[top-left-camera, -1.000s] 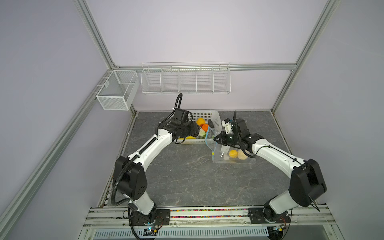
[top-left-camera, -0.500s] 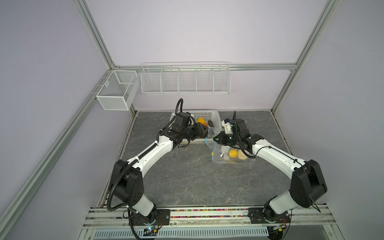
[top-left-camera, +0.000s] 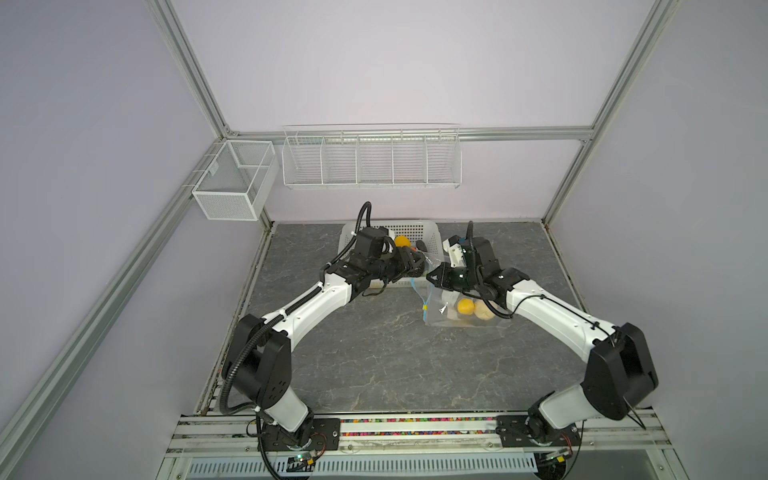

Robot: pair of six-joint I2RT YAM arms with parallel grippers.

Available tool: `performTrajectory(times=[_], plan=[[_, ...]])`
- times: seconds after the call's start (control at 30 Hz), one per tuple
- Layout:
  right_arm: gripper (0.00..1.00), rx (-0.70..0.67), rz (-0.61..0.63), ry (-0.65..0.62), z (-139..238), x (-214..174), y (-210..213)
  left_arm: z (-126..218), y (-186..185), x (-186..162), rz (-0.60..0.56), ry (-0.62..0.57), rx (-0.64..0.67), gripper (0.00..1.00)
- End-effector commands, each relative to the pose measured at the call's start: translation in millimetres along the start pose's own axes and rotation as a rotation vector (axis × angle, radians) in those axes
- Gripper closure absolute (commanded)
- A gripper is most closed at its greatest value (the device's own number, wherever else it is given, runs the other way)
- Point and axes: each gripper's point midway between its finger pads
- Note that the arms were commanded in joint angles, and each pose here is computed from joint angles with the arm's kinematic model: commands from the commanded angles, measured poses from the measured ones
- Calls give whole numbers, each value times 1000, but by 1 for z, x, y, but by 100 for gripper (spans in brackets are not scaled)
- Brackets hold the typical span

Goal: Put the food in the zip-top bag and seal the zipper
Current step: 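Carry the avocado with the left gripper to the bag mouth beside the right gripper, then push the black avocado down into the bag with the left gripper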

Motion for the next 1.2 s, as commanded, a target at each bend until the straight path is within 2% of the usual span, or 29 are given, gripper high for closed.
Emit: performTrajectory(times=[0.0, 1.17], plan=[[94, 25, 8, -27, 14, 4, 16, -6, -5, -2, 8, 1, -33, 53], [93, 45, 27, -75, 32, 12, 28, -26, 10, -38, 24, 61, 5, 55]])
Point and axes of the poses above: each gripper's point midway between its finger pads, its own z axis back along the fingers, its own y axis along the line the jaws close on, x = y × z, and after that the axes turned 14 degrees about -z, right-handed
